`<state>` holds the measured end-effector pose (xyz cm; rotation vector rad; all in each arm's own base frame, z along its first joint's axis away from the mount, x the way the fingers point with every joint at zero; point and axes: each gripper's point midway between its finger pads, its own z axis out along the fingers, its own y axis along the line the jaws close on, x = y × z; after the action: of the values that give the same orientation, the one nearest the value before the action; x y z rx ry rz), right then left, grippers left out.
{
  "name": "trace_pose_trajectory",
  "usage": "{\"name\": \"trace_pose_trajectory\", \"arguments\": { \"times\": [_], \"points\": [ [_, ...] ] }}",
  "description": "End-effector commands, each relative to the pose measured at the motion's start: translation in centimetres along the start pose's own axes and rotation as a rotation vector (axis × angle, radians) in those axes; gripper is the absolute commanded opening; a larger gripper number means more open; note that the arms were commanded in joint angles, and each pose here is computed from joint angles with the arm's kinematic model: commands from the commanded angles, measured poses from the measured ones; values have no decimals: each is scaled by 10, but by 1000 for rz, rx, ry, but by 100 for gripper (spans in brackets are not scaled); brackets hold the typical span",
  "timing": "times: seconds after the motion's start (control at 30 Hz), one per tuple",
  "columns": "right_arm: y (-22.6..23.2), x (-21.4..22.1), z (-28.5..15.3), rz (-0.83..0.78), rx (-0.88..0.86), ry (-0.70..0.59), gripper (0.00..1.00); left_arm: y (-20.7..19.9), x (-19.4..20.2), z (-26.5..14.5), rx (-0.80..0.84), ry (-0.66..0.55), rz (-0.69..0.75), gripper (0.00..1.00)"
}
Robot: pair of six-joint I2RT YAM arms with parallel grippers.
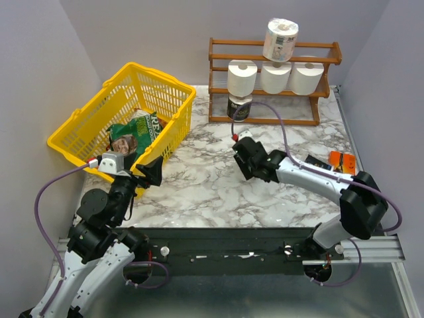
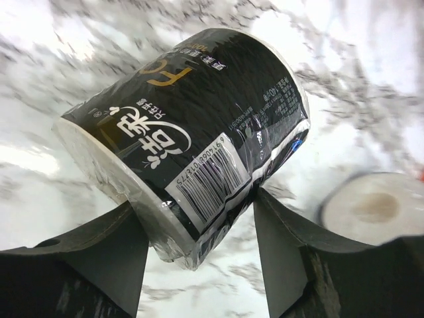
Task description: Place and organize the paper towels onto the shelf
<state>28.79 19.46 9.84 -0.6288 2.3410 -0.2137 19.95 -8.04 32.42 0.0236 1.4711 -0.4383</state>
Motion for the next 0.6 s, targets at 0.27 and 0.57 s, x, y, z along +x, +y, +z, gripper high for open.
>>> {"name": "trace_pose_trajectory", "arguments": {
  "times": [0.27,0.57],
  "points": [
    [-25,1,14,605,-254,75,76,3,0,2,-13,-3,8,99],
    [-103,-34,-24,481,-85,-64,84,2,-1,1,-8,-8,0,99]
  ]
}}
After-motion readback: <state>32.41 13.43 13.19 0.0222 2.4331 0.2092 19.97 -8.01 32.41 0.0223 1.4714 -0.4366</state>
